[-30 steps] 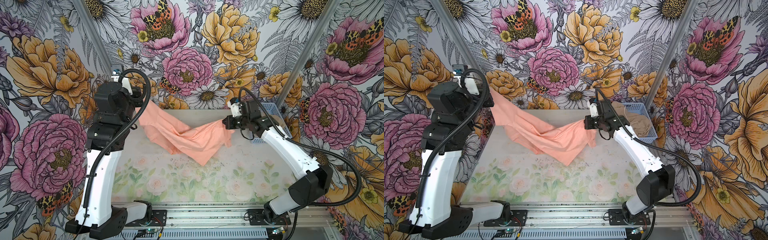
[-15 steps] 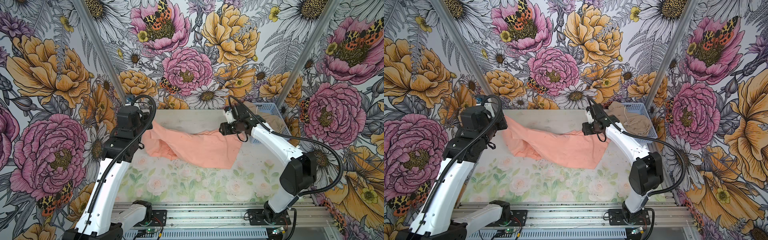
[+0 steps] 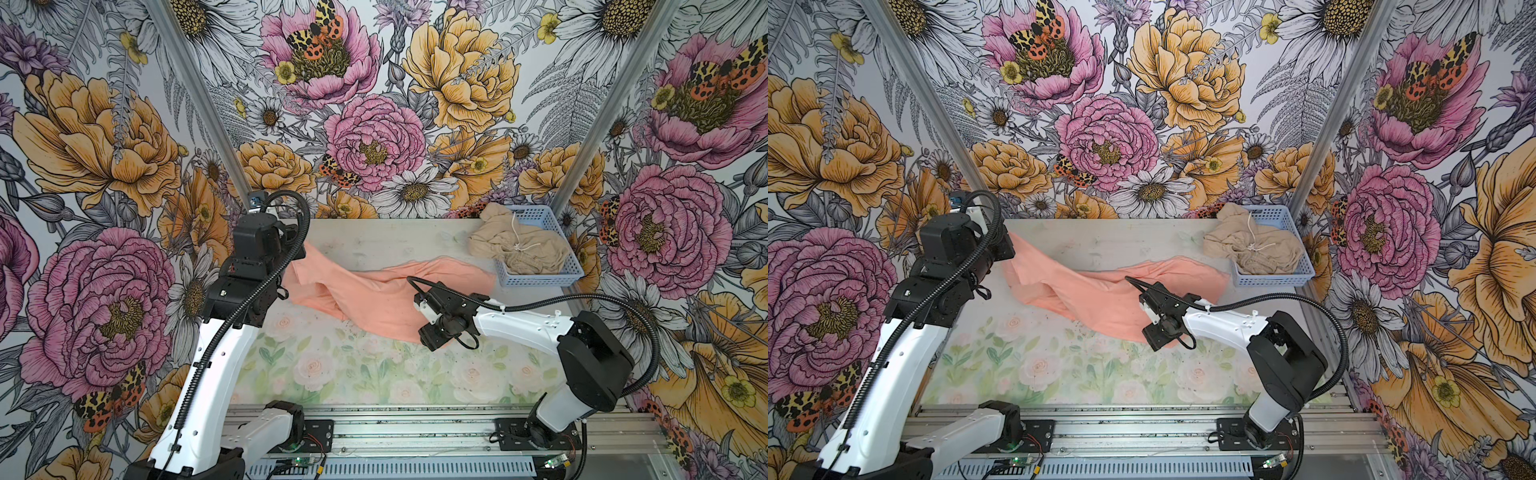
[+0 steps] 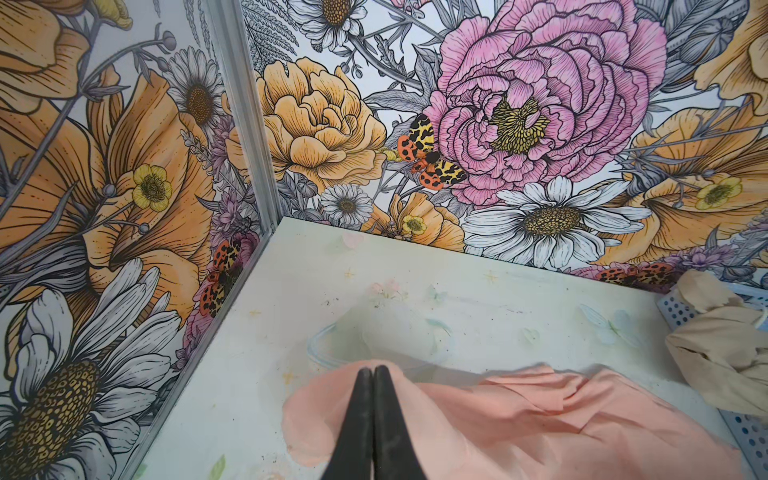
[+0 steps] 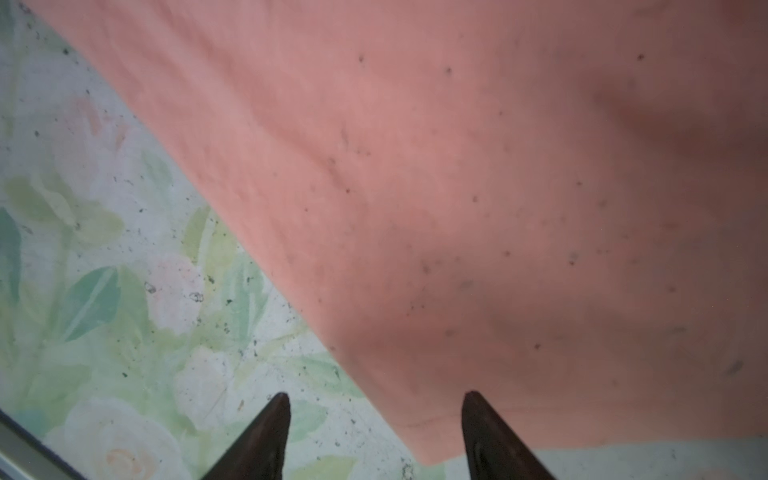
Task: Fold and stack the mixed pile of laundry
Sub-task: 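Raise the shirt with both grippers, shake it, and lay it flat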
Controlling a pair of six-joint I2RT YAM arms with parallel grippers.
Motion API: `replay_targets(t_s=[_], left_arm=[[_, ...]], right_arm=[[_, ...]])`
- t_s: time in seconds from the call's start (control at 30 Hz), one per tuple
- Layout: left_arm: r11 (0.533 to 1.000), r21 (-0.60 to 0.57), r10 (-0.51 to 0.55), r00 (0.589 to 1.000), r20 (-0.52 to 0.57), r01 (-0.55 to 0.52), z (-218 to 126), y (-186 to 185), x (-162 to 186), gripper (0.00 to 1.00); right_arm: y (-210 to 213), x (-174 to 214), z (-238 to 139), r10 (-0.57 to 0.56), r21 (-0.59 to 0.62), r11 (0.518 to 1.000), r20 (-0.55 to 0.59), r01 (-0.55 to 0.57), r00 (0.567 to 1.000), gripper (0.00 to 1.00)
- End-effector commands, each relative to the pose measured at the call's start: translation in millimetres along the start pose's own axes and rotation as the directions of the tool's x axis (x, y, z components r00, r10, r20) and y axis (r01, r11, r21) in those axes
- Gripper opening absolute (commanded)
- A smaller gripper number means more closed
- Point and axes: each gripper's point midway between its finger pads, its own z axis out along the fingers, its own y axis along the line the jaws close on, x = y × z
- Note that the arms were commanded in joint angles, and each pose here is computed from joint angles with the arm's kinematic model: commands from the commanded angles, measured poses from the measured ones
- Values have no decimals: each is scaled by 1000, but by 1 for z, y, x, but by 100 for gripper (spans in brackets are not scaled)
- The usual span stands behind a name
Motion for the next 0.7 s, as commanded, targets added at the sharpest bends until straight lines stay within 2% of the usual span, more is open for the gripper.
replay_targets(t_s=[0.0, 0.13, 0.3, 0.4, 0.43, 0.47, 0.6, 0.67], left_arm=[[1000, 10, -23, 998, 63, 22, -10, -1, -19, 0], [1000, 7, -25, 997, 69, 24, -10, -1, -22, 0], [1000, 1, -14, 996, 84, 14, -14, 1, -27, 0], [1000, -9, -10, 995, 99, 11, -19, 4, -31, 0], [1000, -11, -9, 994, 107, 10, -21, 5, -34, 0], [1000, -13, -8, 993, 119, 10, -24, 6, -38, 0], [1000, -14, -6, 983, 186, 9, -44, 10, -61, 0], [1000, -2, -11, 973, 232, 12, -59, 11, -78, 0]], right_arm=[[-11, -7, 8, -55, 97, 994, 29, 52, 998, 68], [-7, -6, 24, -52, 79, 995, -16, 53, 999, 63], [9, 14, 42, -61, 51, 996, -101, 66, 993, 35], [8, 16, 32, -46, 60, 997, -85, 51, 995, 9], [7, 14, 24, -40, 66, 997, -69, 45, 997, 1], [7, 9, 10, -35, 70, 997, -36, 38, 999, 0], [7, -18, -68, -25, 69, 997, 132, 16, 991, 0], [5, -35, -120, -14, 60, 998, 243, -1, 970, 0]])
